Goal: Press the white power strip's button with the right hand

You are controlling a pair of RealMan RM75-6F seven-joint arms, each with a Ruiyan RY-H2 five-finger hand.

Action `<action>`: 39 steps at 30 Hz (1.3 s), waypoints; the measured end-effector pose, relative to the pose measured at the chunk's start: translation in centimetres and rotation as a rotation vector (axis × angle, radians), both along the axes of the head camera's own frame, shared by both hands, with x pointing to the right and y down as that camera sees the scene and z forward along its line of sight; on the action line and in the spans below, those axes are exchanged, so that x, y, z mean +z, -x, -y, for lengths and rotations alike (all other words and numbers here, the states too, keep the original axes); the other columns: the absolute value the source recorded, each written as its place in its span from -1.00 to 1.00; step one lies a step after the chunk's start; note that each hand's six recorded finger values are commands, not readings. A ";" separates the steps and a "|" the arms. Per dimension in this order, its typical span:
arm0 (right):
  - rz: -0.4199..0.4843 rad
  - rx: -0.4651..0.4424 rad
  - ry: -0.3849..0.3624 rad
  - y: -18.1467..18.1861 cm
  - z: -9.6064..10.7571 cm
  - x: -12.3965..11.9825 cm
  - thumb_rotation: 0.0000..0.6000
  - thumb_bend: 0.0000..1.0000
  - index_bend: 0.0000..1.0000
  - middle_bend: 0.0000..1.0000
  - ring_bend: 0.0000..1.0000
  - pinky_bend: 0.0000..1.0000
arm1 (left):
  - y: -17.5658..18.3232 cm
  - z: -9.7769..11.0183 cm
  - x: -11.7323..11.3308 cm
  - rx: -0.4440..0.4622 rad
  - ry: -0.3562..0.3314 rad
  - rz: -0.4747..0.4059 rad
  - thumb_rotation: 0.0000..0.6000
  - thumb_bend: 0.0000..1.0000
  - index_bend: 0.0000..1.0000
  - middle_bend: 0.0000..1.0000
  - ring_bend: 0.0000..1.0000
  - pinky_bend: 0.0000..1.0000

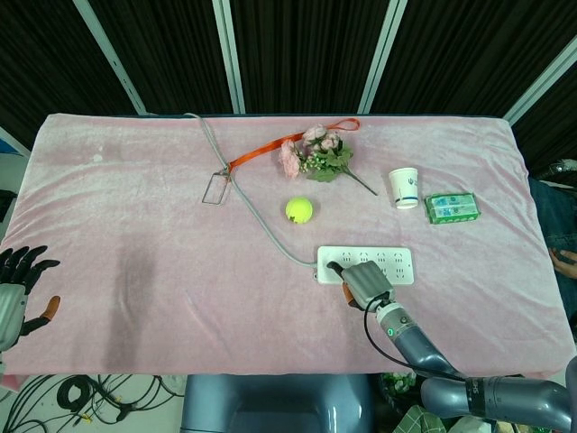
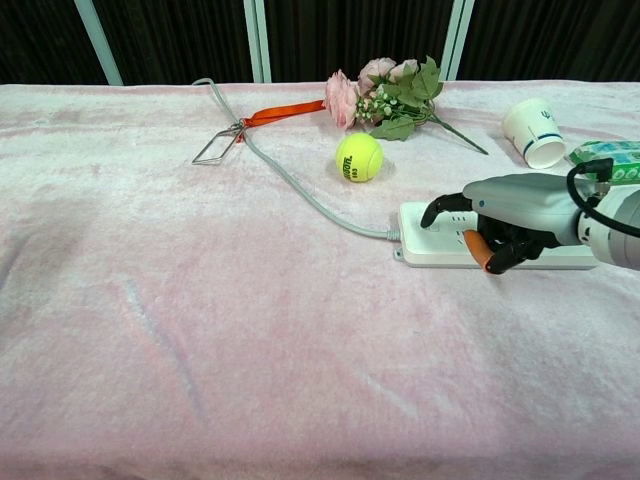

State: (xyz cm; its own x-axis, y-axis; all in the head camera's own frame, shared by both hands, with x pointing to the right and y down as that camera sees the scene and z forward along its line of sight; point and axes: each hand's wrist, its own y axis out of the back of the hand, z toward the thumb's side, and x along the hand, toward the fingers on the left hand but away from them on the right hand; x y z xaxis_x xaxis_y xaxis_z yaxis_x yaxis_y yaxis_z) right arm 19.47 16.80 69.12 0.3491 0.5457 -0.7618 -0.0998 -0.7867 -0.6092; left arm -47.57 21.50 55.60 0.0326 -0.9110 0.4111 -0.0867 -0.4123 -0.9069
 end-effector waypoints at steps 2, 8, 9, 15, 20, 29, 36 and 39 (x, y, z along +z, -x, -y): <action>-0.002 -0.001 0.003 -0.1 0.0 0.0 1.00 0.62 -0.58 0.94 1.00 1.00 | 0.0 0.0 0.0 0.000 0.000 0.000 1.00 -0.27 -0.50 -0.79 -0.91 -0.94; -0.009 0.007 0.004 -0.4 0.1 0.0 1.00 0.62 -0.58 0.94 1.00 1.00 | 0.0 0.0 0.0 -0.001 -0.001 0.002 1.00 -0.27 -0.50 -0.79 -0.91 -0.94; -0.009 0.008 0.003 -0.4 0.2 0.0 1.00 0.62 -0.57 0.94 1.00 1.00 | 0.0 0.0 0.0 -0.002 -0.001 0.003 1.00 -0.27 -0.50 -0.79 -0.91 -0.94; -0.015 0.013 0.006 -0.8 0.2 0.0 1.00 0.62 -0.57 0.94 1.00 1.00 | 0.0 0.0 0.1 -0.002 0.000 0.004 1.00 -0.27 -0.50 -0.79 -0.91 -0.94; -0.022 0.008 0.018 -0.9 0.0 0.2 1.00 0.62 -0.54 0.94 1.00 1.00 | -0.1 0.0 0.1 -0.001 0.001 0.005 1.00 -0.27 -0.50 -0.79 -0.91 -0.94; -0.053 -0.021 0.028 -1.1 -0.2 0.6 1.00 0.62 -0.17 0.94 1.00 1.00 | 0.0 0.0 0.0 -0.004 0.000 0.004 1.00 -0.27 -0.50 -0.79 -0.91 -0.94; -0.104 -0.046 0.036 -1.7 -0.5 0.9 1.00 0.62 -0.08 0.94 1.00 1.00 | -0.1 0.0 0.0 -0.001 0.000 0.005 1.00 -0.27 -0.50 -0.79 -0.91 -0.94; -0.126 -0.060 0.034 -1.7 -0.6 0.9 1.00 0.62 -0.12 0.94 1.00 1.00 | -0.1 0.0 0.0 -0.002 0.001 0.005 1.00 -0.27 -0.50 -0.79 -0.91 -0.94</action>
